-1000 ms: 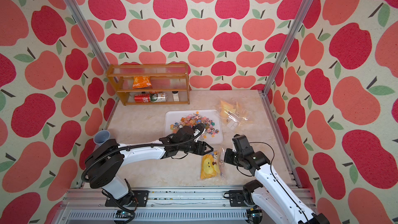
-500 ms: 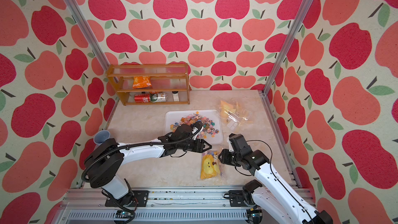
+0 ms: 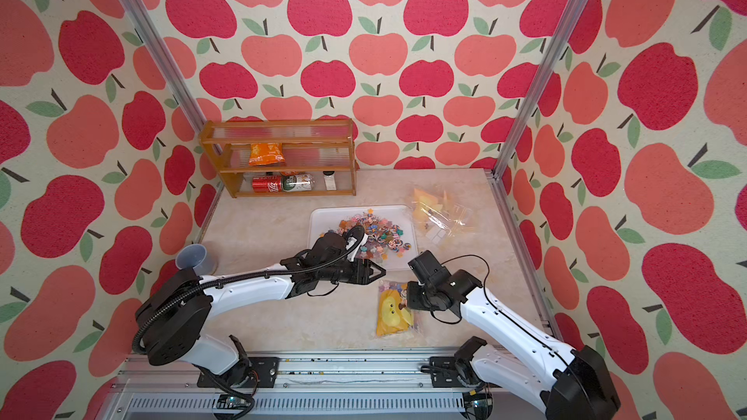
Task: Pour candies out of the ziploc bag
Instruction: Adjust the ziploc bag at the center of the board.
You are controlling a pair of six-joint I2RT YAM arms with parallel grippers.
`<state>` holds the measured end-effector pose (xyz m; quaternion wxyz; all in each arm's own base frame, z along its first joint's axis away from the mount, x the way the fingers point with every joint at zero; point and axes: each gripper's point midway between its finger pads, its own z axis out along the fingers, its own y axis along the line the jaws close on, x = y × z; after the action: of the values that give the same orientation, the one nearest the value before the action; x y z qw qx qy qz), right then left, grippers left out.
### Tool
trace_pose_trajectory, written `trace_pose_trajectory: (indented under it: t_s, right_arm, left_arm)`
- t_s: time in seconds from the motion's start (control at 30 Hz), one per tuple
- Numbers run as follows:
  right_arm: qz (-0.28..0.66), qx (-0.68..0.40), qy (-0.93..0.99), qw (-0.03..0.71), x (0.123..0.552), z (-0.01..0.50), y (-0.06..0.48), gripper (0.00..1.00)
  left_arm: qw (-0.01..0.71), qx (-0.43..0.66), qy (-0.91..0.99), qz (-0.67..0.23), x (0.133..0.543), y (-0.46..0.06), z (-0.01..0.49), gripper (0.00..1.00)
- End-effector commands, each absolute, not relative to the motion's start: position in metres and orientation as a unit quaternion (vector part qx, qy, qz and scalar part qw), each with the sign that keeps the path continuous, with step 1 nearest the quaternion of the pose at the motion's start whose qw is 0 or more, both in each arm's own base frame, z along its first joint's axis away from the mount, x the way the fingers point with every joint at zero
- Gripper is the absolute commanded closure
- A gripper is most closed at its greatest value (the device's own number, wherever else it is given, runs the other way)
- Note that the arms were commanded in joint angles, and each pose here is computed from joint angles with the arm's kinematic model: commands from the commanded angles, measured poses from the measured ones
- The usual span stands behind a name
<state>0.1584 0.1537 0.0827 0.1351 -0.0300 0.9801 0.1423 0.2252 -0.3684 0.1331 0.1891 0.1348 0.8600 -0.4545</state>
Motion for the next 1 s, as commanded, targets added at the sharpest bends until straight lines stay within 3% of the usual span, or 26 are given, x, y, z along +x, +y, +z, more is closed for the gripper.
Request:
trace_pose_trajectory:
  t_s: [0.0,0.03,0.37,0.63,0.97]
  right_arm:
    - [0.127,-0.026,0.98,0.149,0.164,0.091,0.151,0.94]
    - [0.123,-0.027,0.981,0.149,0.164,0.092,0.15,0.99]
    - [0.106,-0.011,0.98,0.165,0.165,0.108,0.124,1.0]
    - [0.303,-0.036,0.926,0.222,0.17,0.16,0.172,1.0]
    - [0.482,-0.111,0.835,0.241,0.189,0.236,0.257,1.0]
  left_arm:
    - [0.208,0.128,0.854,-0.459,0.231,-0.361,0.144,0.43]
    - [0.21,0.127,0.854,-0.459,0.232,-0.359,0.145,0.42]
    - [0.218,0.133,0.852,-0.457,0.231,-0.354,0.149,0.43]
    - [0.209,0.151,0.842,-0.474,0.229,-0.376,0.15,0.43]
    - [0.294,0.054,0.84,-0.452,0.255,-0.288,0.18,0.46]
